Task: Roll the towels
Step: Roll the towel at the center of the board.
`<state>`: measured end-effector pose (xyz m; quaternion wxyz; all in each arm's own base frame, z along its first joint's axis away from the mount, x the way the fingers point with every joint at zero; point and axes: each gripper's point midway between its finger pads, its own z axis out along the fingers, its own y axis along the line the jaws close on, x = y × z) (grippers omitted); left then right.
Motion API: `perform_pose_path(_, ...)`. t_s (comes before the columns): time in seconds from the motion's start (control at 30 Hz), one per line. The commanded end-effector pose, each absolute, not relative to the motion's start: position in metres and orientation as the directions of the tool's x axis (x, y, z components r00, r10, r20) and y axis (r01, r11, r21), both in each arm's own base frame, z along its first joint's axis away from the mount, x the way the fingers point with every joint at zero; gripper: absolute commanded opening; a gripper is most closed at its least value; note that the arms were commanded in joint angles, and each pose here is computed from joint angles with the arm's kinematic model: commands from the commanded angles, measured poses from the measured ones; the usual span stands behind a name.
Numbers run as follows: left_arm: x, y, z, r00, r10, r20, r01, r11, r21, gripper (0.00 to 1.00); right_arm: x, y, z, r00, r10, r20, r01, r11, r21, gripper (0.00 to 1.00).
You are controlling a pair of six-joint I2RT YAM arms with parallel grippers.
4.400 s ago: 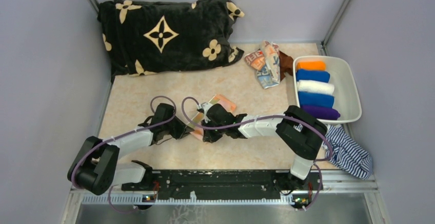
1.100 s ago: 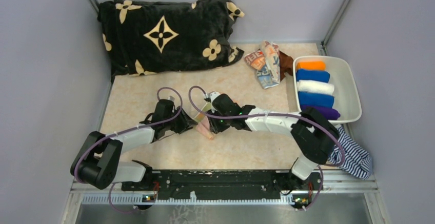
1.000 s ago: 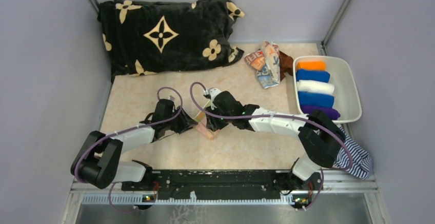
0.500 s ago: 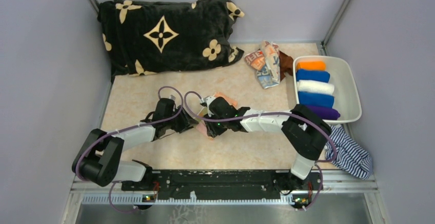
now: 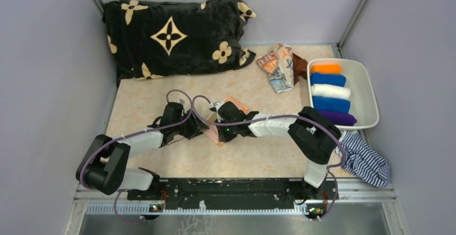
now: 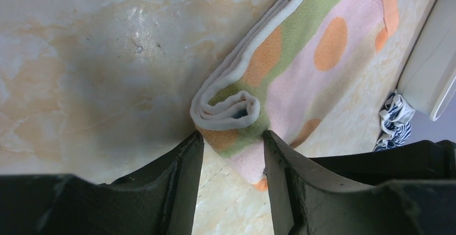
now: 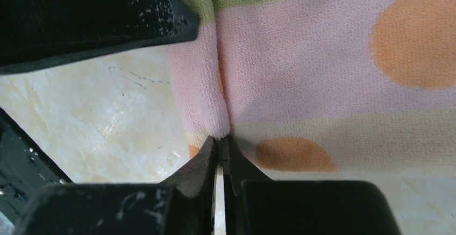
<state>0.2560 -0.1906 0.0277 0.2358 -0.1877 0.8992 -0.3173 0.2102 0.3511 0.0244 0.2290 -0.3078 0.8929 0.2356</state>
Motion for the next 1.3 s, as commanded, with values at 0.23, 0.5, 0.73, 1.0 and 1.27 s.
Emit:
perform_pose_path(0.23,0.226,-0.17,-0.018,-0.847,-0.482,-0.222,-0.303,0.782,-0.545,0.52,0.21,0.325,-0.017,-0.832,-0.382,-0.402,-0.524,0.778,0.347,0.02)
perform_pose_path(0.5,0.228,-0.161,-0.003,-0.807,-0.525,-0.271,-0.312,0.769,-0.558,0.55,0.21,0.319,-0.024,-0.877,-0.332,-0.346,-0.462,0.778,0.426,0.01)
perform_pose_path(0.73,0.228,-0.158,0.0,-0.788,-0.561,-0.255,-0.321,0.727,-0.607,0.54,0.207,0.318,-0.034,-0.911,-0.299,-0.285,-0.408,0.762,0.503,0.01)
perform_pose_path(1.0,0.228,-0.161,-0.016,-0.797,-0.572,-0.194,-0.348,0.697,-0.626,0.5,0.206,0.317,-0.043,-0.924,-0.291,-0.247,-0.381,0.747,0.544,0.0)
perform_pose_path(1.27,0.229,-0.161,-0.03,-0.801,-0.577,-0.162,-0.383,0.7,-0.603,0.35,0.209,0.321,-0.035,-0.911,-0.306,-0.277,-0.411,0.726,0.551,0.01)
